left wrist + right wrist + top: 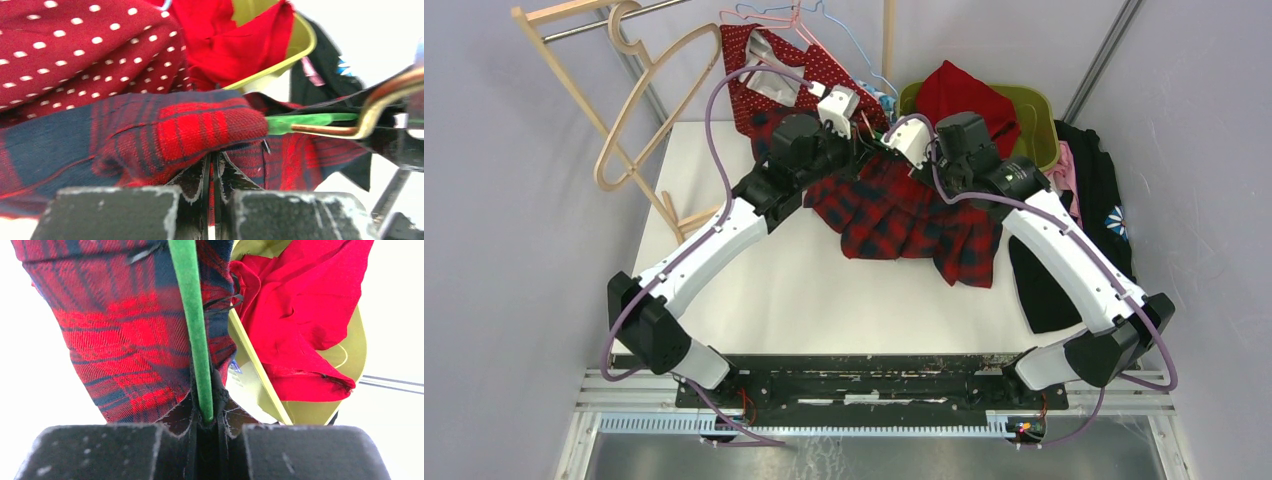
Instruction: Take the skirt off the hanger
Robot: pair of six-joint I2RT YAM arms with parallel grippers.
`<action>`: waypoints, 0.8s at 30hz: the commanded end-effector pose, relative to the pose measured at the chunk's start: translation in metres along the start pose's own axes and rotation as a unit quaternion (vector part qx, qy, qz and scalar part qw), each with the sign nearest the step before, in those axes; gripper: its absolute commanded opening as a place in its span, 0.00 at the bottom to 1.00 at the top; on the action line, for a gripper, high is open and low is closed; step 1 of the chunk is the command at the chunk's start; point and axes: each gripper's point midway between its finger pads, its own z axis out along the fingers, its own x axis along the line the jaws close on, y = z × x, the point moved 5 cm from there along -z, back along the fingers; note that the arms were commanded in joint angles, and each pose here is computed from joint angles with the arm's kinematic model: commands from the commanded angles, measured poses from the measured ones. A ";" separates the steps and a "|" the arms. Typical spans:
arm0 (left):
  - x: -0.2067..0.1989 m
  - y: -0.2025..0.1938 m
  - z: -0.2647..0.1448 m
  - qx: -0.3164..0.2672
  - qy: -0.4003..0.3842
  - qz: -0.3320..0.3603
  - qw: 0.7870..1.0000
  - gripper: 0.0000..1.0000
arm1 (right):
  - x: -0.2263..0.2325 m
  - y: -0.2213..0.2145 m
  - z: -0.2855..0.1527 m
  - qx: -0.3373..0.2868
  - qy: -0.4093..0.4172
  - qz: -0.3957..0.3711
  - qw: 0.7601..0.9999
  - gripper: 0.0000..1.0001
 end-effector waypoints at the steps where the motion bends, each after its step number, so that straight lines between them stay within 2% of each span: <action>1: 0.035 0.025 -0.036 -0.013 0.139 0.106 0.984 0.03 | -0.027 0.033 -0.029 -0.097 -0.069 0.013 0.993 0.01; 4: 0.064 0.029 -0.060 0.000 0.222 0.145 0.964 0.03 | -0.026 0.028 -0.027 -0.086 -0.071 0.005 0.994 0.01; 7: 0.098 0.029 -0.087 0.024 0.280 0.146 0.948 0.03 | -0.025 0.023 -0.025 -0.076 -0.076 -0.004 0.994 0.01; 9: 0.120 0.029 -0.108 0.029 0.309 0.148 0.939 0.03 | -0.026 0.021 -0.024 -0.072 -0.078 -0.007 0.994 0.01; 12: 0.150 0.019 -0.137 0.050 0.361 0.178 0.914 0.03 | -0.025 0.022 -0.024 -0.074 -0.076 -0.006 0.994 0.01; 18: 0.185 0.008 -0.175 0.070 0.433 0.214 0.873 0.03 | -0.025 0.023 -0.030 -0.082 -0.074 -0.006 0.994 0.01; 21: 0.184 0.013 -0.181 0.068 0.440 0.216 0.869 0.03 | -0.022 0.023 -0.031 -0.088 -0.065 -0.007 0.994 0.01; 24: 0.178 0.015 -0.180 0.057 0.427 0.198 0.880 0.03 | -0.018 0.026 -0.029 -0.096 -0.047 -0.002 0.994 0.01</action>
